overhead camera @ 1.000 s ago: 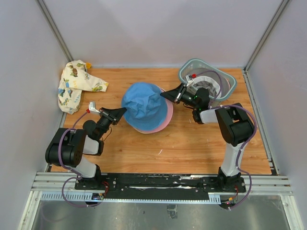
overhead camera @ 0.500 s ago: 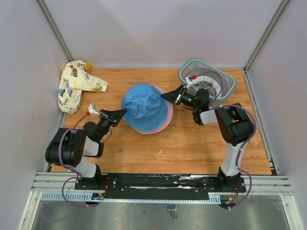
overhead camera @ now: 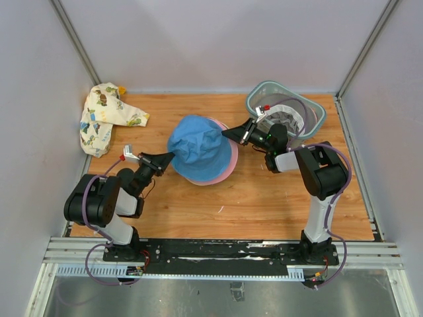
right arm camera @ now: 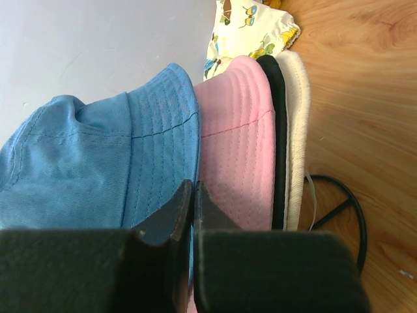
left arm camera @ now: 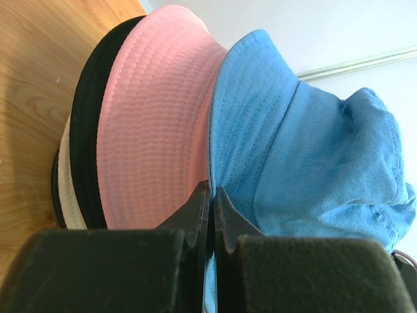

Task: Stack the hats
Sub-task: Stack the hat on the hat.

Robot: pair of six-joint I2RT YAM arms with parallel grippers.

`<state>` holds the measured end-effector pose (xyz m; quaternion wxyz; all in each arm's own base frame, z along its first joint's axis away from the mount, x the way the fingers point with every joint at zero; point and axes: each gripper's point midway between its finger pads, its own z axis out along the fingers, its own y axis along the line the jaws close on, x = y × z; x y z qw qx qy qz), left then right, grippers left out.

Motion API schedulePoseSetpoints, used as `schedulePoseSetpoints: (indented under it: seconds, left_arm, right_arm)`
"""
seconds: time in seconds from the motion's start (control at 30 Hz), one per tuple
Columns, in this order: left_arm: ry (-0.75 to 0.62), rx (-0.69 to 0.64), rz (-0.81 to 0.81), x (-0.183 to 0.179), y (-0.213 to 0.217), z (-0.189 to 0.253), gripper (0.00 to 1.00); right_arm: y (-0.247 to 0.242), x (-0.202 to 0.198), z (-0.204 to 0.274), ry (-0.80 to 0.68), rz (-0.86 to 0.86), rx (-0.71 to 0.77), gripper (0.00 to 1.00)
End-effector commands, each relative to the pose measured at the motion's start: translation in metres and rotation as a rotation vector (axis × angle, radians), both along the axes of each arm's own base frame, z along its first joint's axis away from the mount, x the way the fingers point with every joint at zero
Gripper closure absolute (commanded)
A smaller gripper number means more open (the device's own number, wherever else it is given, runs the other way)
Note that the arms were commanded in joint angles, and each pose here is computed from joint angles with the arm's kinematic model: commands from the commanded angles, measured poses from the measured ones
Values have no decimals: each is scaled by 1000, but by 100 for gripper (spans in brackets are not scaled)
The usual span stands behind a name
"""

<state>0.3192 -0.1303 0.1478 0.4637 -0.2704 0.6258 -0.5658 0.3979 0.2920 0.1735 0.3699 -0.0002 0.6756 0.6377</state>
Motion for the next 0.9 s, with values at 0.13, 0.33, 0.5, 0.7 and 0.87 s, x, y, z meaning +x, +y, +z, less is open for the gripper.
schedulePoseSetpoints:
  seconds: [0.13,0.33,0.5,0.7,0.87]
  left_arm:
    - [-83,87,-16,-17,-5,-7,99]
    - [-65,105,-36,-19,-13,-16,100]
    - [-53,115,-49,-28,-20,-22,100]
    - [-41,133,-95,-43,-39,-29,99]
    - [-36,132,-125,-53,-52,-32,99]
  right_arm:
    - [-28,2,-92,218,-98,-158,99]
    - [-30,1,-106,249,-107,-192,99]
    - [-29,13,-105,247,-120,-223,99]
    - [-21,28,-102,243,-129,-279,99]
    - [-15,38,-102,249,-130,-311,100]
